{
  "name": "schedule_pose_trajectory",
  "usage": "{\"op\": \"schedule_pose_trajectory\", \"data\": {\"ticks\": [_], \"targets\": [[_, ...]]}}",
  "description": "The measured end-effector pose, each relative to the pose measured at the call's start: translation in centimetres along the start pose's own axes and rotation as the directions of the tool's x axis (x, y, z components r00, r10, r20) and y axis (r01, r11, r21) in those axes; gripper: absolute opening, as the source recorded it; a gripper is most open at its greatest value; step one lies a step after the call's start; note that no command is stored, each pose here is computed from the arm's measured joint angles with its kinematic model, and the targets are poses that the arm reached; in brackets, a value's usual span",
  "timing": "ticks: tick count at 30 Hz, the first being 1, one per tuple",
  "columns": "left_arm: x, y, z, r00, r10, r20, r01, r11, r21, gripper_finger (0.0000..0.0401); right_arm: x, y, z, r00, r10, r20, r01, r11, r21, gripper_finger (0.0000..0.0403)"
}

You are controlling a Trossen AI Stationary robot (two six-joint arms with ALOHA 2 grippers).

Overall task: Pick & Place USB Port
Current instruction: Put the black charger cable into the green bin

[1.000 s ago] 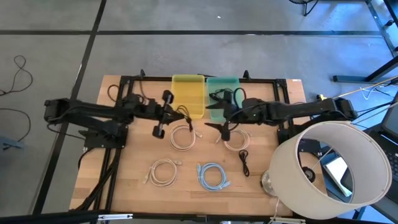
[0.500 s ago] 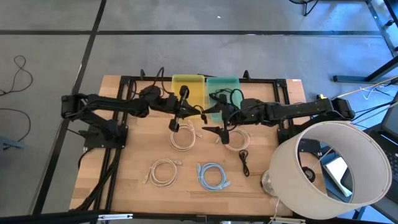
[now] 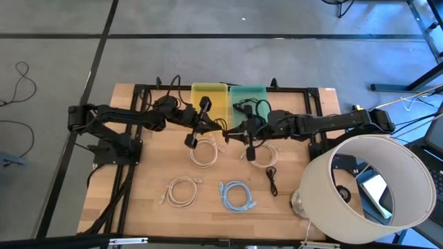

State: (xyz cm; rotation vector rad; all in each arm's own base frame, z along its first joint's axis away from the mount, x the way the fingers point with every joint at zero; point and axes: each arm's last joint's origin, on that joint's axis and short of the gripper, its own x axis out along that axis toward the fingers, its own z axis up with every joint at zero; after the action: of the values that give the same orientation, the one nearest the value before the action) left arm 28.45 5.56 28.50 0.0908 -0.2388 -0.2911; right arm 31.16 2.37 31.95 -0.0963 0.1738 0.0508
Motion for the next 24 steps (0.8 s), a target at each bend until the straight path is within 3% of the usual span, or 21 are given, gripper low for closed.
{"op": "schedule_pose_trajectory", "data": {"ticks": [7, 13, 18, 24], "targets": [[-0.1, -0.1, 0.1, 1.000, -0.019, -0.009, 0.019, 0.999, -0.036, 0.0043, -0.3, -0.3, 0.1, 0.990, -0.113, -0.081, 0.108, 0.991, -0.074, 0.0024], [-0.4, -0.5, 0.1, 0.996, -0.059, -0.072, 0.051, 0.993, -0.108, 0.0129, -1.4, -0.7, 2.1, 0.927, -0.313, -0.207, 0.273, 0.941, -0.199, 0.0024], [-1.5, -0.9, 0.3, 0.979, -0.021, -0.204, -0.017, 0.983, -0.182, 0.0205, -3.0, -1.3, 2.2, 0.763, -0.524, -0.379, 0.414, 0.846, -0.336, 0.0024], [-2.9, -1.6, 0.2, 0.922, 0.058, -0.382, -0.158, 0.959, -0.237, 0.0229, -4.3, -3.8, -1.5, 0.576, -0.560, -0.595, 0.455, 0.825, -0.337, 0.0024]]}}
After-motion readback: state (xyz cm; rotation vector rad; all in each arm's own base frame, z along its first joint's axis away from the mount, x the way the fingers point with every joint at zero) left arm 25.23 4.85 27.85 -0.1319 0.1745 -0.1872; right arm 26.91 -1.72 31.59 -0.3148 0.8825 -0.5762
